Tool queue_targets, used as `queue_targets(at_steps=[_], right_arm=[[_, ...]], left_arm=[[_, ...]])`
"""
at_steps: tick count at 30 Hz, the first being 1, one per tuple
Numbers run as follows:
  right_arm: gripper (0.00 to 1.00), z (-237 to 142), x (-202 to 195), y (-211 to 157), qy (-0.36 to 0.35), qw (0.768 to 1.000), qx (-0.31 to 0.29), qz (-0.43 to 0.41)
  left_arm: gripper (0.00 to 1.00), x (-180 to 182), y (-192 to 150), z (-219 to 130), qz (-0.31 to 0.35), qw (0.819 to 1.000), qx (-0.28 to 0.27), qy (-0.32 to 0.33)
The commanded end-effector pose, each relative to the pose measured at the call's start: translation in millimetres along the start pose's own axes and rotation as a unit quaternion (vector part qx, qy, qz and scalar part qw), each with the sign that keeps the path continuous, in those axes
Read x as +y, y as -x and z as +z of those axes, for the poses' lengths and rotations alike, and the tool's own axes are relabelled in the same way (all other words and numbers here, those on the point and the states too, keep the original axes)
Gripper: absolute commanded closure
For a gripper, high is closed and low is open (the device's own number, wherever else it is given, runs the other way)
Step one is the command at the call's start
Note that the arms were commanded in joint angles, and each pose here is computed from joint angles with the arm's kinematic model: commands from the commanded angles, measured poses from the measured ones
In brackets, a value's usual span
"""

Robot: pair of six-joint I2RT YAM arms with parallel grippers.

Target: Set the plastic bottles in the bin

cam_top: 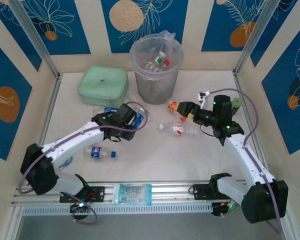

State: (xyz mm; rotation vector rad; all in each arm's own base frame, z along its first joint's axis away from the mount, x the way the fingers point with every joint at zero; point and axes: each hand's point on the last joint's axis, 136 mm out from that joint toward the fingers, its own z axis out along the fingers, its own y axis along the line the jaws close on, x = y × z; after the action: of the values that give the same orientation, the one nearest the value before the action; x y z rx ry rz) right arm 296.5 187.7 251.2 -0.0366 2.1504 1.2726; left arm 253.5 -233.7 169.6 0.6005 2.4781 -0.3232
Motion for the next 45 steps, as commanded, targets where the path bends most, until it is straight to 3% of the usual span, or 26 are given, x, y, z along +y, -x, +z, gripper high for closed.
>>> queue_targets(at_steps=[1,4,9,14,21,26,27,28,29,32,34,39,45], right_arm=[[0.04,14,24,2,0.043,0.998,0.020,-0.032],[0.06,27,24,4,0.052,0.998,0.028,-0.023],[0.22,49,17,6,0.043,0.998,0.049,-0.009],[0.27,63,11,-3,0.047,0.996,0.076,0.002],[0.54,72,10,-14,0.040,0.995,0.095,-0.005],[0.79,65,15,-6,0.028,0.996,0.081,-0.025],[0.82,61,19,-2,0.024,0.996,0.076,-0.035],[0.85,57,22,3,0.020,0.996,0.070,-0.046],[0.88,51,27,9,0.014,0.996,0.064,-0.059],[0.94,29,45,30,-0.005,0.994,0.036,-0.107],[0.95,11,55,47,-0.023,0.990,0.012,-0.136],[0.99,-48,93,111,-0.043,0.974,-0.104,-0.195],[1.00,-107,134,195,-0.025,0.937,-0.265,-0.228]], left_arm=[[0.61,-44,10,-2,0.000,0.993,-0.045,-0.113],[0.62,-59,15,-4,0.004,0.987,-0.065,-0.144],[0.62,-73,18,-7,0.022,0.984,-0.072,-0.161],[0.62,-74,21,-6,0.018,0.983,-0.081,-0.163],[0.62,-72,18,0,0.018,0.985,-0.073,-0.155],[0.61,-67,18,0,0.017,0.987,-0.074,-0.141],[0.60,-65,18,-1,0.015,0.988,-0.076,-0.136],[0.52,-64,18,-2,0.010,0.988,-0.077,-0.133],[0.37,-62,19,-4,0.003,0.989,-0.077,-0.129],[0.10,-55,16,-15,-0.012,0.989,-0.084,-0.120],[0.00,-45,12,-24,-0.023,0.990,-0.095,-0.104],[0.00,-7,-4,-38,-0.069,0.992,-0.102,-0.033],[0.04,27,-32,-40,-0.135,0.989,-0.060,0.032]])
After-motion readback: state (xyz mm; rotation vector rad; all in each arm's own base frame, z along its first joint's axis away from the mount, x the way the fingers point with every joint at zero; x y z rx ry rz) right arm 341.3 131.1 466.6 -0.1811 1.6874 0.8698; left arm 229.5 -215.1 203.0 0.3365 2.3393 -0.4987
